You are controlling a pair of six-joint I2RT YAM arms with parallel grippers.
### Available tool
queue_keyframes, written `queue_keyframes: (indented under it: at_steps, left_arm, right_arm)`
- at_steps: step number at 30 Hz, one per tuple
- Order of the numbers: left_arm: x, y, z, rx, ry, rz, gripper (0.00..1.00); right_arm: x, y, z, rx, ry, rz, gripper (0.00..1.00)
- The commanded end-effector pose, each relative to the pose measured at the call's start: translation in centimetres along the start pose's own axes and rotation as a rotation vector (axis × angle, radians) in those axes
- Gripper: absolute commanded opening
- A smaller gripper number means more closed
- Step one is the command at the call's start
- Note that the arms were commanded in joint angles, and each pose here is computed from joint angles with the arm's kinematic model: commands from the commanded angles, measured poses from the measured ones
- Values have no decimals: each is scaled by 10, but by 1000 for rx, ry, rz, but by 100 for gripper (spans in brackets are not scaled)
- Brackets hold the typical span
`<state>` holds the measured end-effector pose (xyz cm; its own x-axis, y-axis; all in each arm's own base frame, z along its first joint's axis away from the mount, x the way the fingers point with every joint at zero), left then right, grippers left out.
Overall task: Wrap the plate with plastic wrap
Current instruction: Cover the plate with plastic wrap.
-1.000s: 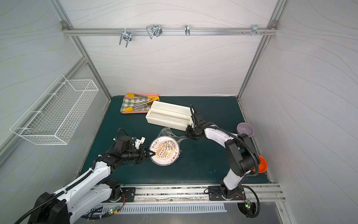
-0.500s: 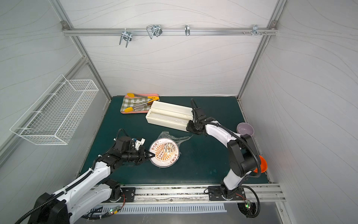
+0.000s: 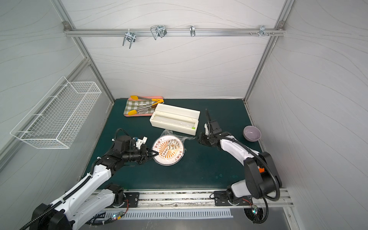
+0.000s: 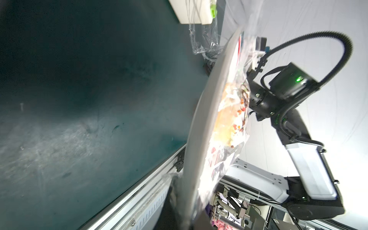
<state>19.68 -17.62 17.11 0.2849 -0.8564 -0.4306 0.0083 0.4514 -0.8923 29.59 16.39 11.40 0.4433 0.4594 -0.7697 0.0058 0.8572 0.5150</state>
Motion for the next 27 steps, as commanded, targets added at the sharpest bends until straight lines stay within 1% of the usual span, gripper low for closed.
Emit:
queue_keyframes:
  at_steps: [1, 3, 4, 5, 7, 11, 13, 16, 19, 22, 25, 27]
  left_arm:
    - [-12, -49, 12, 95, 22, -104, 0]
    - [-13, -56, 13, 96, 36, -119, 0]
    - [-13, -59, 13, 97, 44, -127, 0]
    - [-13, -61, 13, 98, 55, -133, 0]
    - [-13, -63, 11, 96, 73, -139, 0]
    - [-14, -65, 8, 95, 104, -142, 0]
    - [-15, -67, 7, 95, 111, -147, 0]
    - [-15, -66, 8, 92, 108, -143, 0]
    - [-15, -66, 8, 88, 110, -152, 0]
    - [-16, -69, 6, 91, 121, -165, 0]
    - [-17, -71, 6, 92, 124, -175, 0]
    - [-17, -75, 8, 91, 118, -189, 0]
  right_arm:
    - [-22, 25, 12, -315, -168, 155, 58]
    - [-32, 39, 9, -521, -309, 195, 64]
    - [-36, 45, 9, -629, -377, 191, 67]
    - [-40, 52, 12, -710, -439, 187, 67]
    - [-44, 59, 23, -780, -500, 173, 67]
    - [-50, 78, 38, -968, -613, 116, 68]
    - [-51, 81, 39, -1028, -630, 94, 68]
    - [-49, 76, 37, -1068, -624, 46, 68]
    - [-51, 79, 32, -1109, -624, 53, 68]
    - [-44, 84, 31, -1169, -599, 54, 68]
    - [-40, 93, 28, -1208, -575, 96, 63]
    - [-39, 97, 24, -1211, -560, 135, 55]
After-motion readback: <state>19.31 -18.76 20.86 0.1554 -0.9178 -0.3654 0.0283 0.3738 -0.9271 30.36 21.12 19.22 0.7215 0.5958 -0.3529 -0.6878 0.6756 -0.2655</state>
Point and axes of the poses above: each gripper's point midway between its finger pads, its own x axis out along the fingers, its own y axis along the line the jaws close on, z = x × y, the point moved 2 cm from there along -x, back along the fingers, and after that the axes turned 8 degrees about x, right-handed, at the moved point
